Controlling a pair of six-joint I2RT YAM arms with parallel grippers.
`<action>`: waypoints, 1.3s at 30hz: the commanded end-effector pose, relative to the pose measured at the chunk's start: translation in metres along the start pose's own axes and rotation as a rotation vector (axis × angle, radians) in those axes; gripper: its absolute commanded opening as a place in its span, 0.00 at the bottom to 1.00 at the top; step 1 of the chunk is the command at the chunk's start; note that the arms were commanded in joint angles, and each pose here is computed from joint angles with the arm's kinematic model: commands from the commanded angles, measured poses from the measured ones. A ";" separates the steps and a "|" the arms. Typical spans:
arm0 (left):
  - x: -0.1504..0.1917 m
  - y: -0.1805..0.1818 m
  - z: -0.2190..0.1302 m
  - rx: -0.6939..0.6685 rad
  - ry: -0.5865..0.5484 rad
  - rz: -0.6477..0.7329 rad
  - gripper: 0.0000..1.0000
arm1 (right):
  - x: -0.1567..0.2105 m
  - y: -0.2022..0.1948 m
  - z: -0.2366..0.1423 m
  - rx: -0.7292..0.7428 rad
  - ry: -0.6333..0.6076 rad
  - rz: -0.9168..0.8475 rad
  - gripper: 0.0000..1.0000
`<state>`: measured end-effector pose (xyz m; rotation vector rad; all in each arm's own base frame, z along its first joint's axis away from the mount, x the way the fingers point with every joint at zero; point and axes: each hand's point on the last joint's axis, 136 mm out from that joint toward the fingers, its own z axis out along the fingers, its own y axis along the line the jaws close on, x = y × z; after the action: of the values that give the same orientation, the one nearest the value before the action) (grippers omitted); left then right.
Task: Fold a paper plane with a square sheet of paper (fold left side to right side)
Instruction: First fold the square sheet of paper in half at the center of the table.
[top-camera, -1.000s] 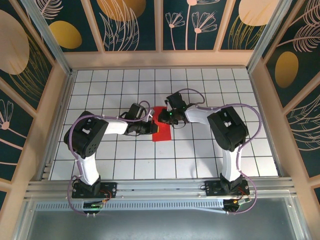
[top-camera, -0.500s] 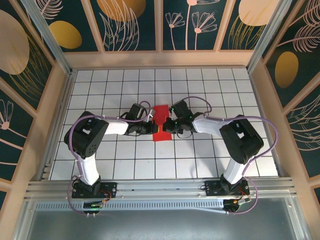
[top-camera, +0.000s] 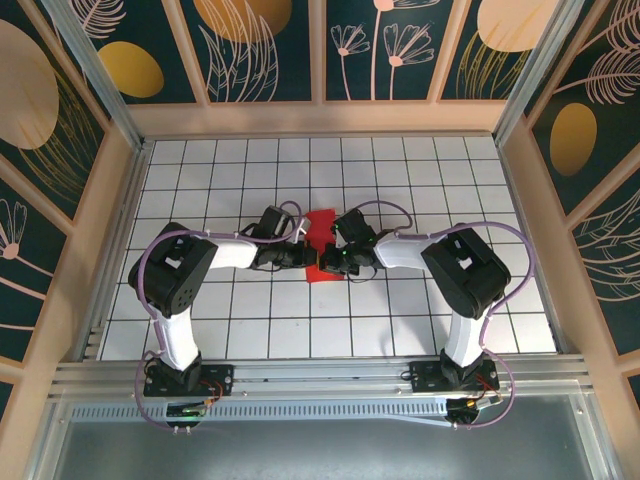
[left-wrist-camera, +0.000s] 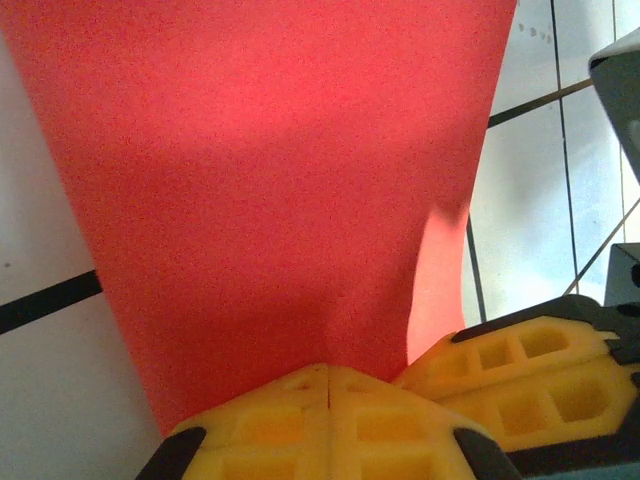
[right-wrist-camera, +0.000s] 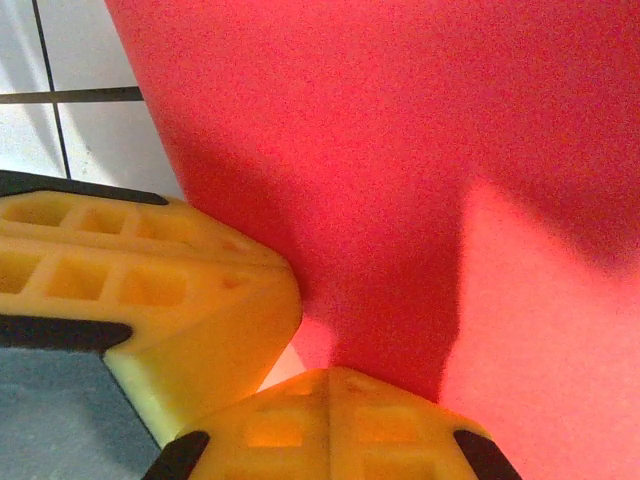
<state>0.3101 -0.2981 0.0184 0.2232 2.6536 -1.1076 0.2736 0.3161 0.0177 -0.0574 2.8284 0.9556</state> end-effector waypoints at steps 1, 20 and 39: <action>-0.015 -0.015 -0.003 0.030 -0.022 0.000 0.01 | 0.017 -0.030 0.010 0.122 0.056 0.009 0.00; -0.028 0.016 -0.001 -0.022 -0.057 -0.029 0.01 | 0.035 -0.059 0.016 0.222 0.108 0.022 0.00; -0.045 0.044 -0.010 -0.098 -0.128 -0.061 0.01 | 0.045 -0.077 0.014 0.288 0.128 0.026 0.00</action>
<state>0.3475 -0.2770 0.0157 0.1034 2.6202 -1.0507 0.2746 0.3146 0.0147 -0.0863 2.8372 0.9093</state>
